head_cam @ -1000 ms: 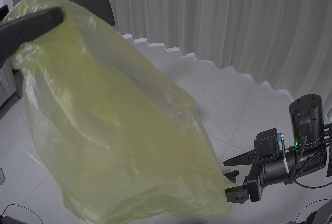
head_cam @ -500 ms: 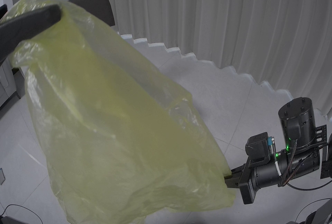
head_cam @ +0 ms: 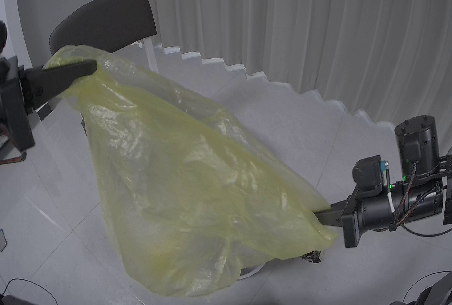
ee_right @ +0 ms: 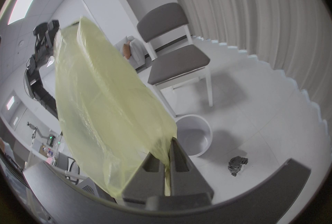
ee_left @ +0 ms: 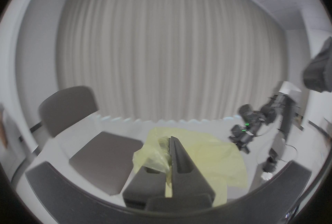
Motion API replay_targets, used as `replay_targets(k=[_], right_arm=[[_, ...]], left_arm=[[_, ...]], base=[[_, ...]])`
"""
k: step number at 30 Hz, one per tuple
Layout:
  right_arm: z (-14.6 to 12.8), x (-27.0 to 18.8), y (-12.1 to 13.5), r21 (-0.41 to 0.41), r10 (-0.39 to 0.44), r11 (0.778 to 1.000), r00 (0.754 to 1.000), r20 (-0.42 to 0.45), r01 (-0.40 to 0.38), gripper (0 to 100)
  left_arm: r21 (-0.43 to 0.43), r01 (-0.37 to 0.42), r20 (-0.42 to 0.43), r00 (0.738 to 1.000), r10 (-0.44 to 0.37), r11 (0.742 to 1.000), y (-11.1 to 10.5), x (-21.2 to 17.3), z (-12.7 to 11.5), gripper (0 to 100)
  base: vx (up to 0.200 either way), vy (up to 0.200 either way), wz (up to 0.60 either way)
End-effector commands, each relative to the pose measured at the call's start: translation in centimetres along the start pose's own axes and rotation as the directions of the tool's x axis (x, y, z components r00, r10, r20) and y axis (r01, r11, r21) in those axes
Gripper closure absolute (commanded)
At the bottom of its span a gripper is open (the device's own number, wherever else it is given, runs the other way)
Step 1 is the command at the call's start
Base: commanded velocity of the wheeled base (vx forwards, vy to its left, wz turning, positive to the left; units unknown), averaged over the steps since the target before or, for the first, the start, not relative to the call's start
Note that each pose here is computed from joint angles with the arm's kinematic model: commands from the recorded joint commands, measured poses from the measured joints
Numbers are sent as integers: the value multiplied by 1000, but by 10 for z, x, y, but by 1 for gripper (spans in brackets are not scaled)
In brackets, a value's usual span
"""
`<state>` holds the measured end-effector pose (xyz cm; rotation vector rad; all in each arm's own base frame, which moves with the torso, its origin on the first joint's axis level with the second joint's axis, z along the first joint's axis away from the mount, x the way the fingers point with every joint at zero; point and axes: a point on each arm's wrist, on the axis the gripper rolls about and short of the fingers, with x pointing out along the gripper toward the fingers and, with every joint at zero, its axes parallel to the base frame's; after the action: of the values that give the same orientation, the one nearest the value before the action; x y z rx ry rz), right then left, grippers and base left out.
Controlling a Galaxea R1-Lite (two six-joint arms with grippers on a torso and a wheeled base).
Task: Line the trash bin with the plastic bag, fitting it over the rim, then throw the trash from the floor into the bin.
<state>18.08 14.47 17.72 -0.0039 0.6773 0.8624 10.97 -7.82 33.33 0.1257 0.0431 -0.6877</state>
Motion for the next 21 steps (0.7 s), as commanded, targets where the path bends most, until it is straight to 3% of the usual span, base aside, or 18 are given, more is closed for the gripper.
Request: replay_targets(k=[1,6,9,15,21], right_arm=[[6,-33,-17,52,-97,994,989,111,92,100],[-17,-31,-16,46,-146,989,988,52,143,100],[-23,-31,-14,24,-192,981,980,52,191,100],[-11,-36,-12,16,-214,977,966,144,214,100],[-5,-6,-22,46,-219,975,973,66,217,100]], left_arm=[[-122,-194,-159,972,174,973,-1,24,-40,100],[-108,-182,-262,954,149,977,-13,38,-74,100],[-97,-203,-272,947,171,974,-19,52,-86,100],[-116,-229,-226,954,199,967,-18,81,-78,100],[-154,-248,-287,937,197,956,-16,115,-85,100]], base=[[0,0,0],[0,0,0],[0,0,0],[0,0,0],[0,0,0]])
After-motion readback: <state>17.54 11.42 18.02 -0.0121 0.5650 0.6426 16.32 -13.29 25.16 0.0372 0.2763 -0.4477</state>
